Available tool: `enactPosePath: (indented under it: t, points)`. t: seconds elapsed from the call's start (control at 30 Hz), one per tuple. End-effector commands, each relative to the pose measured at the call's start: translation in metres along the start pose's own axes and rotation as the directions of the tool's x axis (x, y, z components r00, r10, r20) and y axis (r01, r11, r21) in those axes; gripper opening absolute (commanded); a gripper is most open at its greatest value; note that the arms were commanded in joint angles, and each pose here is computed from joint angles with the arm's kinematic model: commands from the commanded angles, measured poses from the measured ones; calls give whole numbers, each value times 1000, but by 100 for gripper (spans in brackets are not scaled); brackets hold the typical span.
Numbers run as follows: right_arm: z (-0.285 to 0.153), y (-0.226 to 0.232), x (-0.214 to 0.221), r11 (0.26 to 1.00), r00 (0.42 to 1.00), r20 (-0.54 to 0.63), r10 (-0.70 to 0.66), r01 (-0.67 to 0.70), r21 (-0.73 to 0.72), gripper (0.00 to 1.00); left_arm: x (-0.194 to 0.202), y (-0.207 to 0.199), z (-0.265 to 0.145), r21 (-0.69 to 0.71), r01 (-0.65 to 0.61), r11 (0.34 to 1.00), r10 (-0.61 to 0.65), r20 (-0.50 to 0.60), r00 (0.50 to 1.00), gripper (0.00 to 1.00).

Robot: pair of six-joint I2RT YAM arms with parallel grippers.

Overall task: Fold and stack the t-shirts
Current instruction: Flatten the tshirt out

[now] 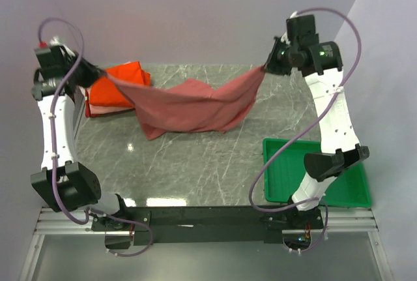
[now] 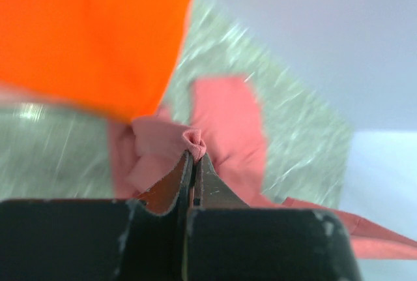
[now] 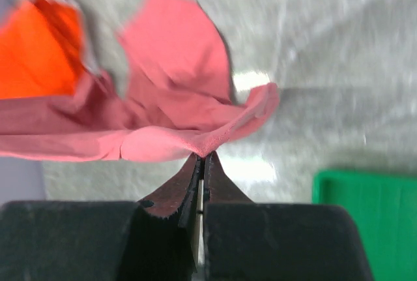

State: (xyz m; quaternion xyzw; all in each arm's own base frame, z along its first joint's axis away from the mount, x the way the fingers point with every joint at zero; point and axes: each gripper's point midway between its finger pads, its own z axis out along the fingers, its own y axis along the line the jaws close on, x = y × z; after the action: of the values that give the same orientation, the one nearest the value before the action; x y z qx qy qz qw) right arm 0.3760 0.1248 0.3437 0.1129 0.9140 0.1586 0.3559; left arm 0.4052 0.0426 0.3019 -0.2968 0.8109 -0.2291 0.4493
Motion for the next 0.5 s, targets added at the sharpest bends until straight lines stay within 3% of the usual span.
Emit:
enactPosePath:
  t: [0.0,0.07,0.2,0.27,0.3,0.47]
  points:
    - [-43,20,-44,995,987,161,-15,30,-93,0,-64,-65,-38,138,-54,989,29,177,984,1]
    - [-63,34,-59,986,973,232,-4,43,-164,0,-79,-81,-52,155,-60,986,24,225,974,0]
    - [-135,64,-89,935,885,464,39,131,-329,0,-97,-117,-92,226,-61,972,-12,311,950,1]
    - [-152,67,-89,921,856,514,45,164,-354,0,-98,-128,-110,238,-74,969,-13,342,940,1]
    - [-182,71,-94,904,810,584,51,212,-373,0,-101,-136,-123,250,-86,965,-12,366,931,1]
    - [-254,70,-93,878,693,719,57,308,-366,0,-106,-160,-181,251,-141,958,3,481,877,0]
